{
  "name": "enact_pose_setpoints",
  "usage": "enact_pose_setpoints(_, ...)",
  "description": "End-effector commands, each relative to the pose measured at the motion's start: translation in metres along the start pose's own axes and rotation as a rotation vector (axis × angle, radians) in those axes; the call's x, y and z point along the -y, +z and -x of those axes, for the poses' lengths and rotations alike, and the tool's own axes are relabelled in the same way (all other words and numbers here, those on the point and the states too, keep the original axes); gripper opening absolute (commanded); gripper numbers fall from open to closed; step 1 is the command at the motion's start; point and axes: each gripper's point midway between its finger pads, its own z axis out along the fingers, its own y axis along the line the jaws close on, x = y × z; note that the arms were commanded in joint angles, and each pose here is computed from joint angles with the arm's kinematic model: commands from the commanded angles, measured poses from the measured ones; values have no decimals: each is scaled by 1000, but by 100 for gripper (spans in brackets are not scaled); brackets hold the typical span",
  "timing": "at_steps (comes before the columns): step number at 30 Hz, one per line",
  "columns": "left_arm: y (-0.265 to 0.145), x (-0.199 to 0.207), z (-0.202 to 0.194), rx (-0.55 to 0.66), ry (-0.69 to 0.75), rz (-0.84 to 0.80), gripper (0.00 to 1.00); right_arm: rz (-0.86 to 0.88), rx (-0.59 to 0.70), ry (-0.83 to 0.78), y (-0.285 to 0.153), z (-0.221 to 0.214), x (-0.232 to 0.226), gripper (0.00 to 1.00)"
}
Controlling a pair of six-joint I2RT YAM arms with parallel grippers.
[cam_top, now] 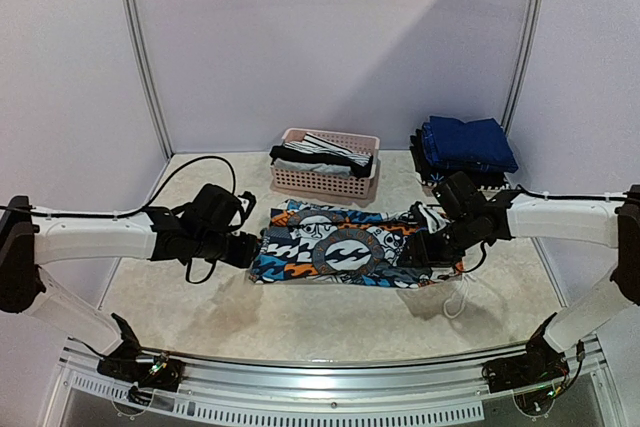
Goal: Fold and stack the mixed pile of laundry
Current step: Smooth out the crumpled shorts at the center of the board.
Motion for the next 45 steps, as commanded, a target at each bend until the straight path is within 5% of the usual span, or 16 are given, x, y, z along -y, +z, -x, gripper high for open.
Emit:
enact_pose_setpoints(1,-14,19,24,90,66,-36,46,-24,123,-23,-30,28,-6,65)
enact_pose_setpoints(11,-8,115,59,114,268,-223,41,-78,257,135,-55,81,28,60)
enact_pose_setpoints(26,65,249,61,3,392,-527,32,-78,233,220,-13,115,55,45)
enact_pose_setpoints(34,100,261,23,-80,430,-558,30,-64,210,203,10,128,58,42)
enact_pose_setpoints(45,122,227,-35,-169,455,-474,27,-68,121,250,49,126,89,41)
